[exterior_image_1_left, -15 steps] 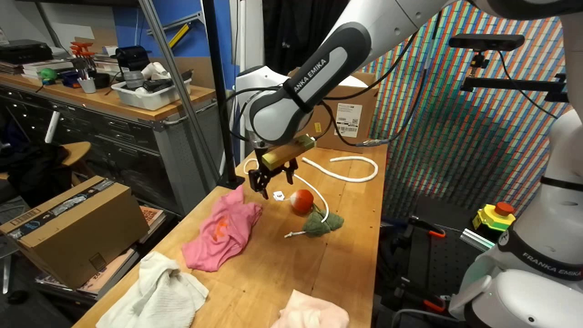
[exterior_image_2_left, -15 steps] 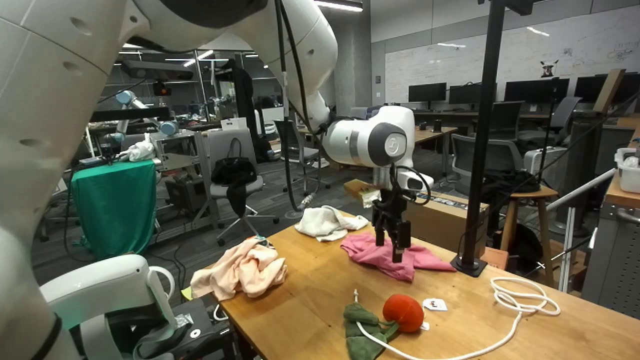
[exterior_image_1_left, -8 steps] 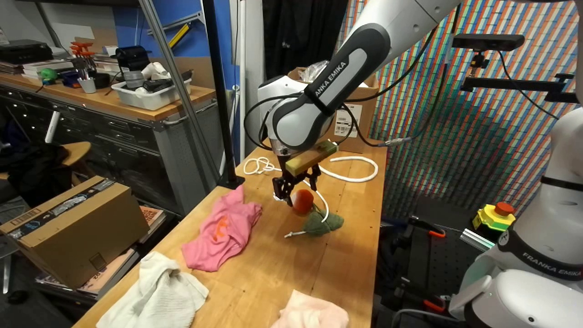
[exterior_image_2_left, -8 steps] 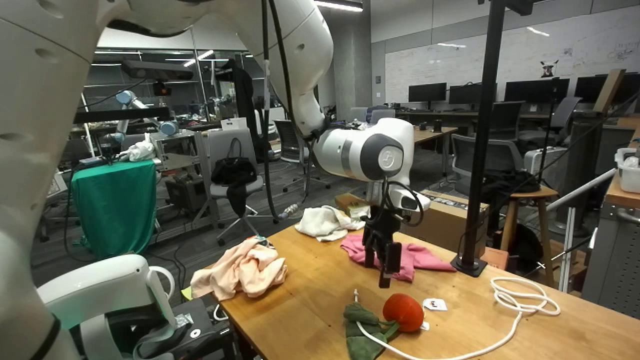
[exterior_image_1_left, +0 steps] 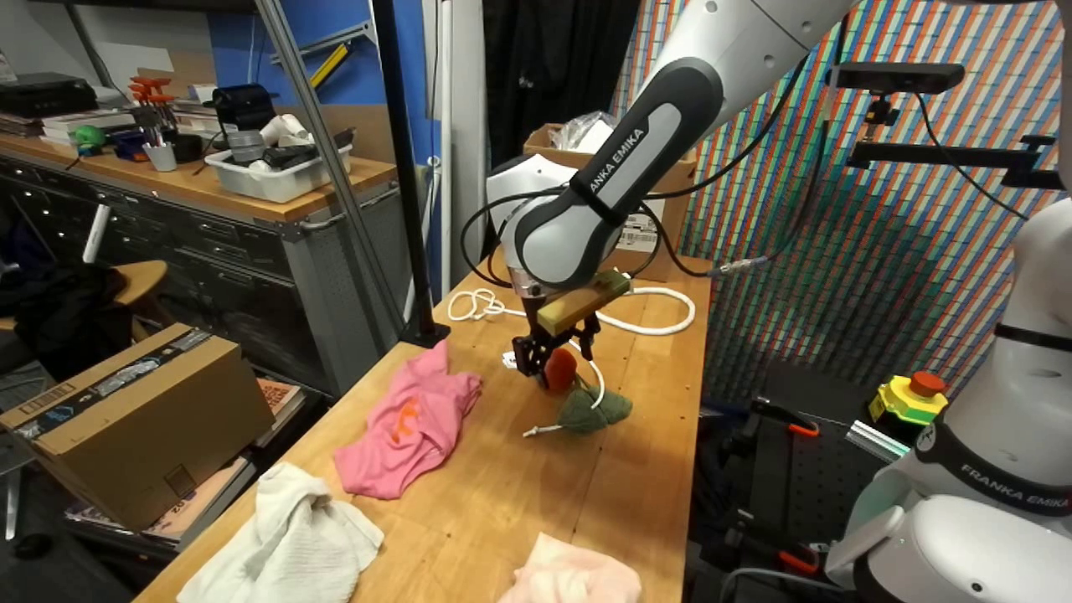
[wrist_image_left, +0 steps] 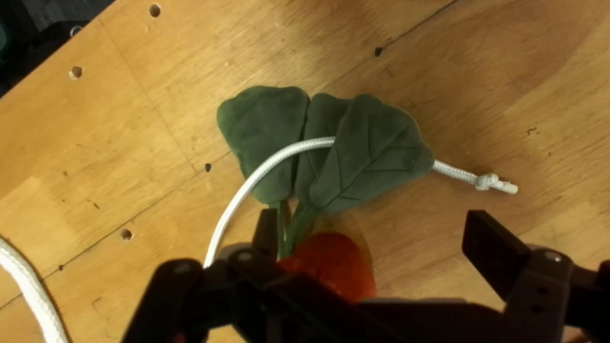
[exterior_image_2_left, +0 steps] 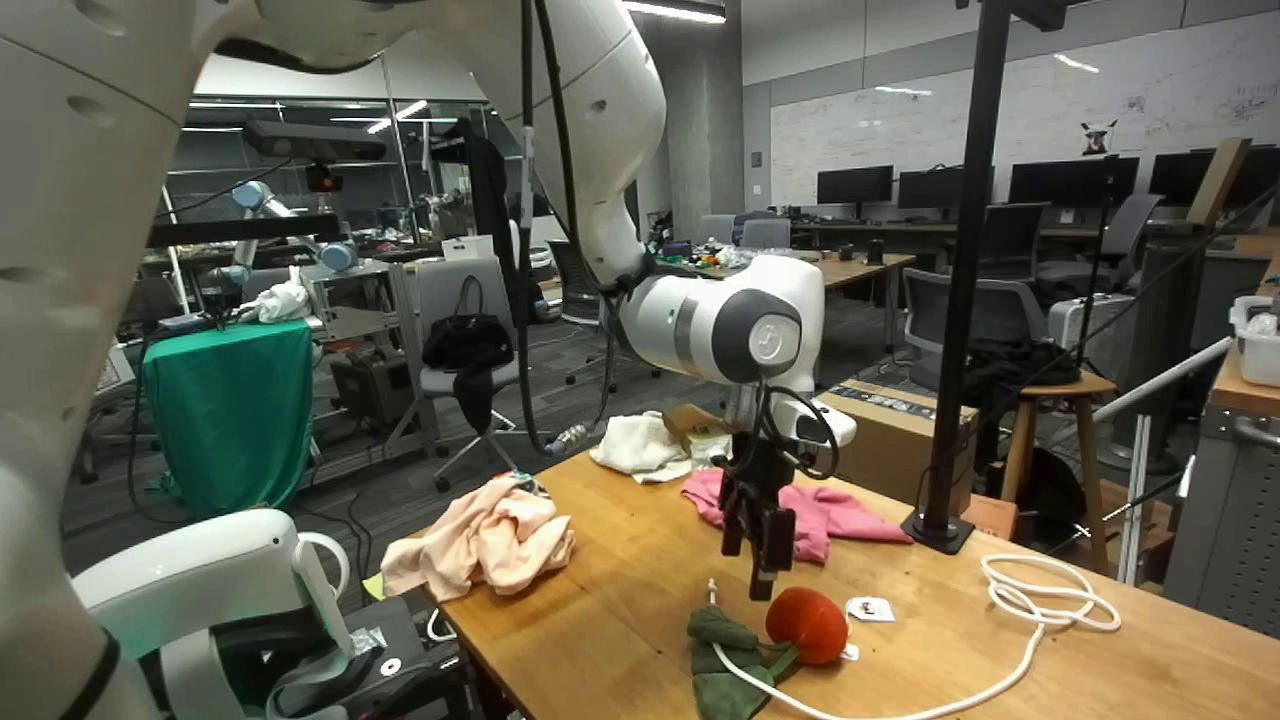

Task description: Move the white towel to the right front corner, then move it to the left back corner, then move the rope to the right back corner, then move the peach shirt to the left front corner, then move the pink shirt away from you, then move the turnip plushie closer to you

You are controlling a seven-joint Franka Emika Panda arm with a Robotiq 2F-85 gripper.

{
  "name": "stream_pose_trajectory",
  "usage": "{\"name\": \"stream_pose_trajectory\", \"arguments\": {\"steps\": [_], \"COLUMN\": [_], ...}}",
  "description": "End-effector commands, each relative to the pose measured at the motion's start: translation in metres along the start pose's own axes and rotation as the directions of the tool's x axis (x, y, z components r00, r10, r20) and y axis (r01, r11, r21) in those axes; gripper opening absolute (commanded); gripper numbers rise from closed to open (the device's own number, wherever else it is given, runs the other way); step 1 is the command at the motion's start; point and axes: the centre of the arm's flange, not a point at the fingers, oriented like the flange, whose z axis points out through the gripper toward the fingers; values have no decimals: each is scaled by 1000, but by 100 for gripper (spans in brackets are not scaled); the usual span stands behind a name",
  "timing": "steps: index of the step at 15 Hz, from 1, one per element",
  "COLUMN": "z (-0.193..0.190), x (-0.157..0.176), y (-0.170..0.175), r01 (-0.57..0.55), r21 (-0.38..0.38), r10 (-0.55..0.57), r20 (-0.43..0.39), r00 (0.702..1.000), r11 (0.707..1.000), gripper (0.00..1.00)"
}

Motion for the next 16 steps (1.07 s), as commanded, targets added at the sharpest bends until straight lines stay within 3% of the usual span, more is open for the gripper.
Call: {"name": "stream_pose_trajectory", "arguments": {"steps": [1, 16], "z": [10, 29], "x": [10, 77], "y": [9, 15], "r01": [-10, -52], "r21": [10, -2], "r10": [10, 52], "r20": [-29, -38], "r00": [1000, 998], "r11": [1000, 999], "gripper": [100, 100]}}
